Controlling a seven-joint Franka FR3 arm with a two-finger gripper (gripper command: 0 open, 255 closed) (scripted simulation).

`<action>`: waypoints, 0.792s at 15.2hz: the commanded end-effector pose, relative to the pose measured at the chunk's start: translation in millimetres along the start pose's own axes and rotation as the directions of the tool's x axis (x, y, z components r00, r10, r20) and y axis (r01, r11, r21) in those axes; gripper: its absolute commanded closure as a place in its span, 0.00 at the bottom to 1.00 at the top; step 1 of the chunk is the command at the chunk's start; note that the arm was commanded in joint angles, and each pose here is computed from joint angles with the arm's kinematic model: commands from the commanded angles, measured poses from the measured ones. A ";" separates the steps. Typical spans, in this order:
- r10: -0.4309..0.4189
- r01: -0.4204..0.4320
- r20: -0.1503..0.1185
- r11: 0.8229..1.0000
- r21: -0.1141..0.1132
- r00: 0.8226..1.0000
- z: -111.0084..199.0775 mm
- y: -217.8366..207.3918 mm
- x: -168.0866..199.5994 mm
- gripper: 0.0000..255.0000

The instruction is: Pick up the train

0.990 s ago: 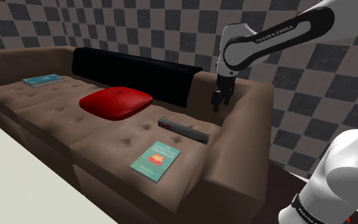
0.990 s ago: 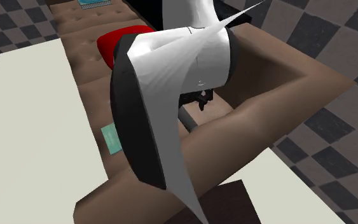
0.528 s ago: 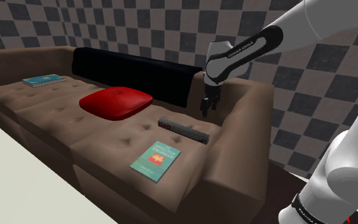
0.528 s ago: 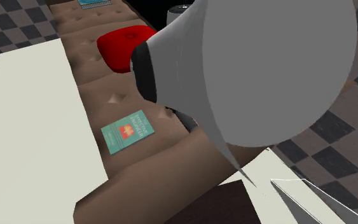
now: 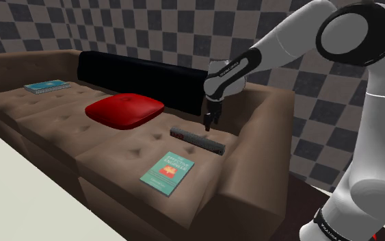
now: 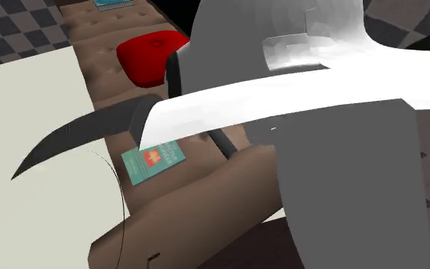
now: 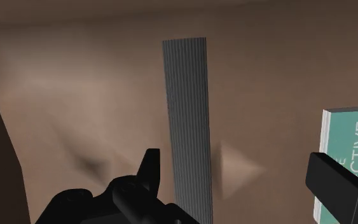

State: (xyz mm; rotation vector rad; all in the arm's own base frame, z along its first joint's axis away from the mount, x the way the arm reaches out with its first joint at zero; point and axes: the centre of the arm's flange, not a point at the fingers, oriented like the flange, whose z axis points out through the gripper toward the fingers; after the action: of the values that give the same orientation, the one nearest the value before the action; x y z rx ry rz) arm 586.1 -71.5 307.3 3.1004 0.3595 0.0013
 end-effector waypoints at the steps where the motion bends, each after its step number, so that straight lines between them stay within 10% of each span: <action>1: -0.021 0.021 -0.001 1.000 0.005 1.000 18.7 6.1 17.8 0.00; 12: -0.097 0.097 -0.006 0.995 0.020 0.995 101.8 21.8 90.6 0.00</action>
State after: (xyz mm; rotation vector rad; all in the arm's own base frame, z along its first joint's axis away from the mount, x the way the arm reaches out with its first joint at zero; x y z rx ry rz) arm 678.5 -74.3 210.9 3.0998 0.5108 0.0023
